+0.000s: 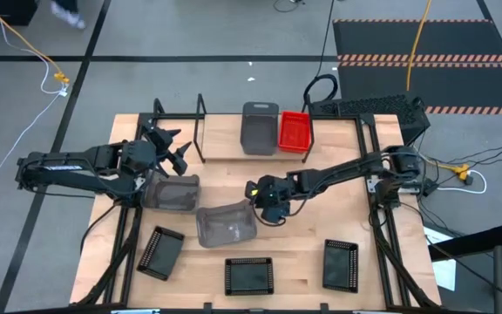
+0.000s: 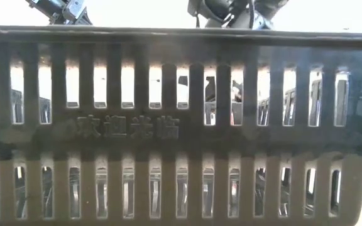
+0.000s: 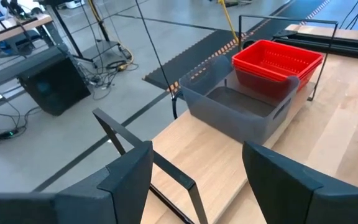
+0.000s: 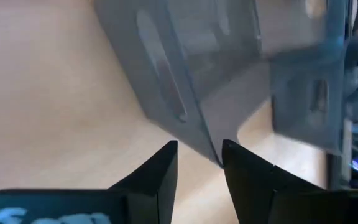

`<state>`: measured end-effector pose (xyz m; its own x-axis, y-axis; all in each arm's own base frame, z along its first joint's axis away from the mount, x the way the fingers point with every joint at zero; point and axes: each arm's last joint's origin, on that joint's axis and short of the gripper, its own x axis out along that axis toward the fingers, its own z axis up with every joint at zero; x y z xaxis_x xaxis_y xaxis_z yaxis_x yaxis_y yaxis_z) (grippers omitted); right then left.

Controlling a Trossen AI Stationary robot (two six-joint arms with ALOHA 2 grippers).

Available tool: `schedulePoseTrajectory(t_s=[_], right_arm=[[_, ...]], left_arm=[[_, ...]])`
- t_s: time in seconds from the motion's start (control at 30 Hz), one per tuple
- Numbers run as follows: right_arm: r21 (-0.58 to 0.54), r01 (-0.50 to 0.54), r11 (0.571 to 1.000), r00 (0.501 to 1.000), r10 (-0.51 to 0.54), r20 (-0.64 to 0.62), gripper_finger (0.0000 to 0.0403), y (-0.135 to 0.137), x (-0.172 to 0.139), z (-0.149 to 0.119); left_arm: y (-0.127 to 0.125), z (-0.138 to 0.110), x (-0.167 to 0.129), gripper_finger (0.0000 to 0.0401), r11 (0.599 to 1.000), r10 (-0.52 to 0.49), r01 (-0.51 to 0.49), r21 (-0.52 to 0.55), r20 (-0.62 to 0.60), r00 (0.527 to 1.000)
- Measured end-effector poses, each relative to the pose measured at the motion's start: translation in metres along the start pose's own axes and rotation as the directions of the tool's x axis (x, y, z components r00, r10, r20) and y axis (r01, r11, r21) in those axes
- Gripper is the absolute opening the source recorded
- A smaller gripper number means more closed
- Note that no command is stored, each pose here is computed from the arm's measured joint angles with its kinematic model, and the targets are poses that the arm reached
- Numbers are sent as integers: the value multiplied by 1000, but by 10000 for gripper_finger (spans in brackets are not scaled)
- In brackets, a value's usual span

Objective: Stack baskets on shelf by color
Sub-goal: Stack the right light black bin on top of the other light black bin on the shelf

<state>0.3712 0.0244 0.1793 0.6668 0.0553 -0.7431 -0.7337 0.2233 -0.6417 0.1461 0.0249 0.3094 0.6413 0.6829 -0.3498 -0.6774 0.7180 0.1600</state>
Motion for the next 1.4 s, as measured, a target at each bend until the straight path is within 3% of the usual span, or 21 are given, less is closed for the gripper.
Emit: schedulePoseTrajectory(t_s=[0.2, 0.37, 0.57, 0.8, 0.93, 1.0, 1.1, 1.2, 1.3, 1.4], right_arm=[[-95, 27, 995, 998, -32, -49, 118, 2, 8, 3], [-84, -10, 996, 998, 5, -58, 110, 5, 9, 3], [-29, -128, 991, 988, 125, -86, 26, 17, 7, 0], [12, -159, 987, 986, 158, 43, 5, 8, -36, 26], [174, -58, 983, 985, 28, 172, 4, -17, -80, 42], [373, 15, 928, 984, -81, 161, 3, -33, -104, 42], [643, 144, 752, 979, -203, 18, 2, -55, -135, 25], [779, 280, 560, 953, -263, -153, 2, -77, -158, 1], [855, 329, 400, 939, -233, -253, 1, -96, -170, -30], [889, 318, 329, 948, -119, -295, 1, -112, -168, -58]], left_arm=[[0, -2, 0, 250, 1000, 2, -2, 5, -14, 1000], [-1, -4, 1, 250, 1000, 5, -5, 12, -32, 999], [0, -4, 1, 250, 1000, 5, -5, 3, -33, 999], [0, -4, 1, 250, 1000, 5, -5, 1, -32, 999], [0, -3, 1, 250, 1000, 5, -5, 0, -31, 1000], [0, -3, 1, 250, 1000, 5, -5, -1, -30, 1000], [-1, -3, 1, 250, 1000, 4, -4, -7, -24, 1000], [-1, -1, 1, 250, 1000, 2, -2, -15, -14, 1000], [-1, 1, 1, 250, 1000, -1, 1, -29, 4, 1000], [-2, 3, 1, 250, 1000, -4, 4, -26, 25, 1000]])
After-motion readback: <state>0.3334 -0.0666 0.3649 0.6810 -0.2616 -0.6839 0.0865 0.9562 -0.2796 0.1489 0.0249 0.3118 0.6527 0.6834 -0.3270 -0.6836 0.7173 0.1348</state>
